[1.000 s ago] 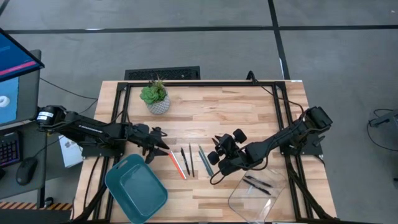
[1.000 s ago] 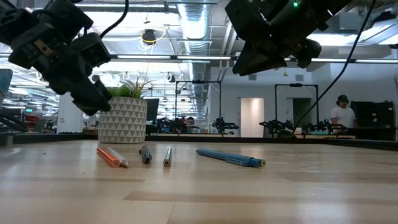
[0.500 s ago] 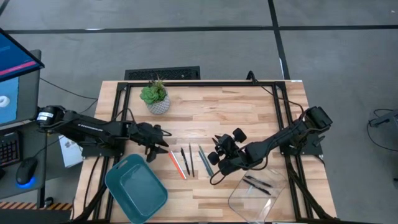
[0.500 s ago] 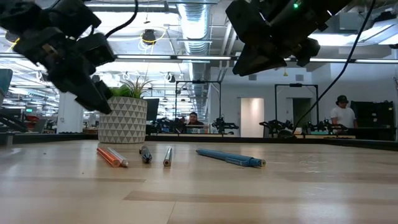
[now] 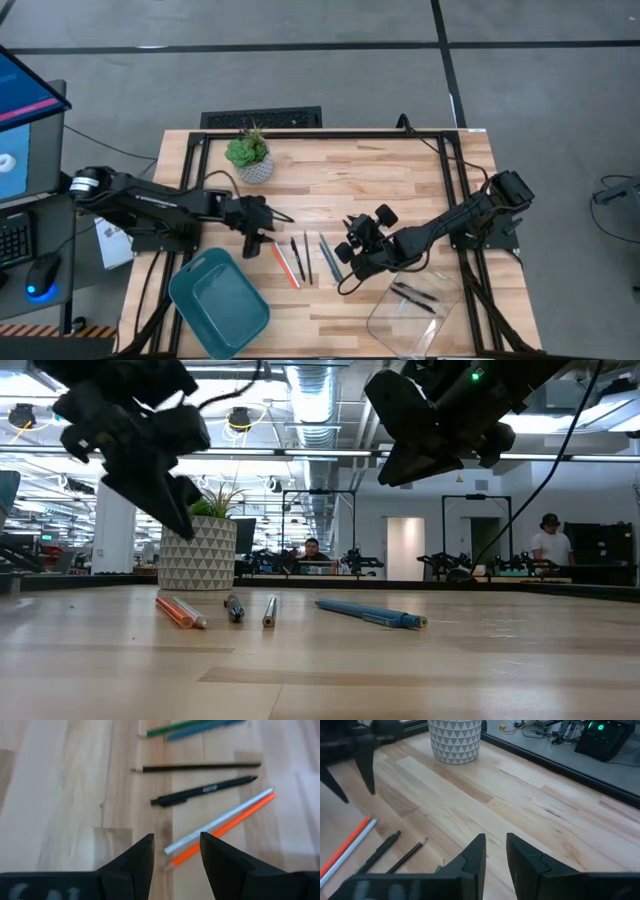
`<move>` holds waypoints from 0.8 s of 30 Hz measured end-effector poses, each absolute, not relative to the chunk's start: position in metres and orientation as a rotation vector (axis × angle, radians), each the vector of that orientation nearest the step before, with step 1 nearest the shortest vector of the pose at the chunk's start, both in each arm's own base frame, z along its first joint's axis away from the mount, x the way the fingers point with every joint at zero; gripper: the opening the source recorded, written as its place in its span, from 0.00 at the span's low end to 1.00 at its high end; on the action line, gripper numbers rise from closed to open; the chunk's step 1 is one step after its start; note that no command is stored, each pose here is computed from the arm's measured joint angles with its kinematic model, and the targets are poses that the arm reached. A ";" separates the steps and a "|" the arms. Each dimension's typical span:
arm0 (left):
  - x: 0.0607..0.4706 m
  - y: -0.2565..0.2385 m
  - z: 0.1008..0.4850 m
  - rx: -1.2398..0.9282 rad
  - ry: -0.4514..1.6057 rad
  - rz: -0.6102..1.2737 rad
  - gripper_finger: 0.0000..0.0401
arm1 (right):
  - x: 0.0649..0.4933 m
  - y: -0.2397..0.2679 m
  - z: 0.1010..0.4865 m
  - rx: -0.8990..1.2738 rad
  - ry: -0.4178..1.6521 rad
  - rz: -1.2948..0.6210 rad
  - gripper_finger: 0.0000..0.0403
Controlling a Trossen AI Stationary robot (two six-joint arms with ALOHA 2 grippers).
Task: Sort pens & pencils
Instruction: Put the orange pencil into the blue bin
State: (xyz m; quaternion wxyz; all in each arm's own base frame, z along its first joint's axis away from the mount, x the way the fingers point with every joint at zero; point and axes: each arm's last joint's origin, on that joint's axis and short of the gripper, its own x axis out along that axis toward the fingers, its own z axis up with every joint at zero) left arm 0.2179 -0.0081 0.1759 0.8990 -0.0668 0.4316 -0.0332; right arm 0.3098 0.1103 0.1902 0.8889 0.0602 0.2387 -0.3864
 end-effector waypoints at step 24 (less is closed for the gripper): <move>0.253 -0.022 0.162 -0.078 1.091 -0.285 0.37 | 0.308 0.110 0.189 0.107 0.513 -0.805 0.24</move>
